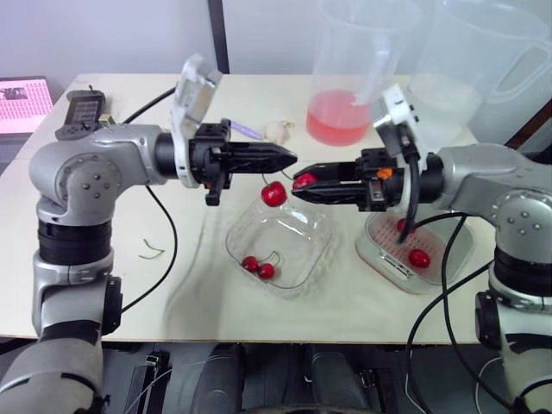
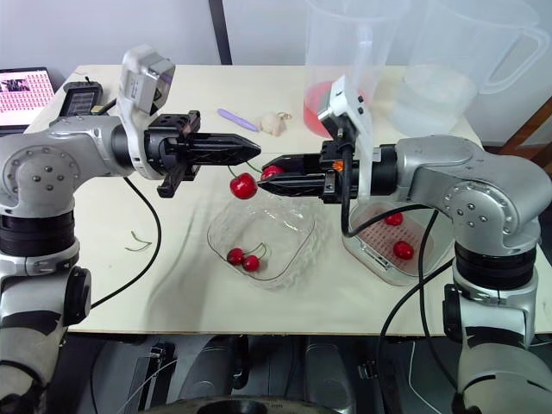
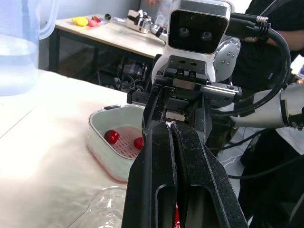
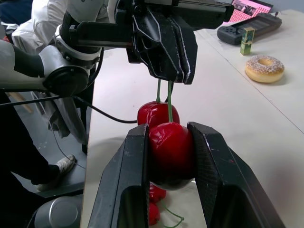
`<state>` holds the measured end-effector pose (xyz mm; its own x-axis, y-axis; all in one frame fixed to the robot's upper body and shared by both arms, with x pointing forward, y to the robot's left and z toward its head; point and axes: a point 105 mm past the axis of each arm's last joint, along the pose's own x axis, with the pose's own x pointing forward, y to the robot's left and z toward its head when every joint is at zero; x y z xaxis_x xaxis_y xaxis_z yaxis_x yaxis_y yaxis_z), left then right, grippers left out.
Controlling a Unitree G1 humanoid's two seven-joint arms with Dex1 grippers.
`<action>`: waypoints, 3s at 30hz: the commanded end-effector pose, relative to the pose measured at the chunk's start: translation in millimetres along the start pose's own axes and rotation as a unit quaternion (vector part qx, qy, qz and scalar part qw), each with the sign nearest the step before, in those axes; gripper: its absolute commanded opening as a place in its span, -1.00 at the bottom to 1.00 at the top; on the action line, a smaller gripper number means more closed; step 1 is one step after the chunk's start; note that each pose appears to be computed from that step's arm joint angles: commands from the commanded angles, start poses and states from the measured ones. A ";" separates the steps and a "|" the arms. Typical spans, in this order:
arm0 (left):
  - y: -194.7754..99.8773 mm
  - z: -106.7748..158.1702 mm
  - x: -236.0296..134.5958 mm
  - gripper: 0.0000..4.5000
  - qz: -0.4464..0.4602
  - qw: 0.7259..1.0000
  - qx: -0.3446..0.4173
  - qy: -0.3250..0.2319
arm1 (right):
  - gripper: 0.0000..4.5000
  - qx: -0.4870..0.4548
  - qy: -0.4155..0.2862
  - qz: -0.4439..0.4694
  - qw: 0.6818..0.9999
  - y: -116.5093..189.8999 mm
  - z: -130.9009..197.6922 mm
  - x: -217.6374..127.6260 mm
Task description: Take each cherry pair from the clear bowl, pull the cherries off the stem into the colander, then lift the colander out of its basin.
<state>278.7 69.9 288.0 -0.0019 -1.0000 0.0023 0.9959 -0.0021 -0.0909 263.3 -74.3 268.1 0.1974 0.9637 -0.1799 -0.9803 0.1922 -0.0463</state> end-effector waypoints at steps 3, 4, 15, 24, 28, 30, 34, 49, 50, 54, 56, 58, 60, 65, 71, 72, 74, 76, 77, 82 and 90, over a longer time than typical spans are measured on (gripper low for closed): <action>-4.0 8.2 0.8 -1.00 -0.003 1.000 0.029 -0.001 | -0.47 -0.022 0.008 -0.003 1.000 1.3 2.9 -0.9; -3.9 8.3 1.1 -1.00 -0.003 1.000 0.029 -0.001 | -0.47 -0.023 0.011 -0.005 1.000 0.6 2.2 -0.8; -4.7 7.6 1.6 -1.00 -0.003 1.000 0.030 -0.004 | -0.69 -0.019 0.024 -0.009 0.999 -0.6 -3.8 -3.3; -4.3 8.2 0.7 -1.00 -0.002 0.999 0.031 -0.008 | -0.69 0.015 0.061 -0.033 0.997 -4.4 -27.1 -26.7; -4.3 8.1 1.0 -1.00 -0.003 0.999 0.031 -0.009 | -0.69 0.023 0.056 -0.037 0.997 -2.8 -27.9 -31.7; -4.1 7.5 1.3 -1.00 -0.004 0.999 0.031 -0.009 | -0.69 0.025 0.053 -0.041 0.997 -2.3 -27.6 -35.3; -3.4 7.8 1.3 -1.00 -0.003 0.999 0.031 -0.011 | -0.69 0.014 0.069 -0.086 0.994 -11.6 -26.3 -58.6; 6.4 5.5 -11.7 -1.00 0.047 0.997 0.048 -0.026 | -0.69 -0.019 0.292 -0.200 0.935 -42.8 -113.8 -134.6; 6.0 4.2 -12.0 -1.00 0.048 0.997 0.050 -0.024 | -0.69 -0.018 0.297 -0.199 0.934 -43.3 -118.5 -134.3; 3.0 3.1 -11.6 -1.00 0.051 0.997 0.049 -0.028 | -0.08 -0.019 0.299 -0.201 0.933 -47.4 -121.8 -134.9; 1.2 1.5 -10.3 -1.00 0.050 0.997 0.048 -0.030 | 0.37 -0.022 0.298 -0.201 0.933 -49.6 -117.9 -136.7; 0.2 1.2 -9.1 -1.00 0.050 0.997 0.048 -0.031 | 0.83 -0.025 0.295 -0.199 0.934 -50.8 -110.4 -138.9; 0.5 5.1 -8.7 -1.00 0.051 0.997 0.050 -0.040 | 0.99 -0.028 0.282 -0.200 0.938 -52.7 -97.1 -140.9; 1.4 12.3 -6.9 -1.00 0.043 0.996 0.041 -0.061 | 0.99 -0.010 0.161 -0.146 0.976 -35.1 -39.3 -121.4; 1.4 15.1 1.5 -1.00 0.025 0.997 0.040 -0.063 | 0.99 -0.016 0.043 -0.075 0.996 -10.8 -2.9 -71.4; 1.5 15.4 2.3 -1.00 0.023 0.997 0.039 -0.064 | 0.99 -0.021 0.037 -0.072 0.997 -9.4 -1.6 -65.2; 2.5 14.1 6.2 -1.00 0.015 0.997 0.034 -0.063 | 0.99 -0.035 0.032 -0.071 0.996 -10.8 -2.6 -45.8; 3.9 12.8 8.5 -1.00 0.012 0.998 0.031 -0.061 | 0.99 -0.044 0.026 -0.079 0.996 -15.5 -1.1 -32.0; 4.2 12.7 9.2 -1.00 0.011 0.998 0.031 -0.061 | 0.99 -0.047 0.024 -0.083 0.995 -17.7 -0.2 -27.9; 5.2 14.8 10.8 -1.00 0.008 0.998 0.035 -0.056 | 0.99 -0.062 0.022 -0.079 0.995 -19.8 7.7 -13.1; 3.1 17.0 10.7 -1.00 0.009 0.998 0.041 -0.052 | 0.99 -0.041 -0.027 -0.033 0.998 -7.8 21.7 8.0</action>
<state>288.7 59.0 294.5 0.0365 -0.9948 0.0946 0.9976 0.0307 -0.0621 275.9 -66.7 275.2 0.2681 0.9501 -0.1594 -0.9612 0.2528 -0.1101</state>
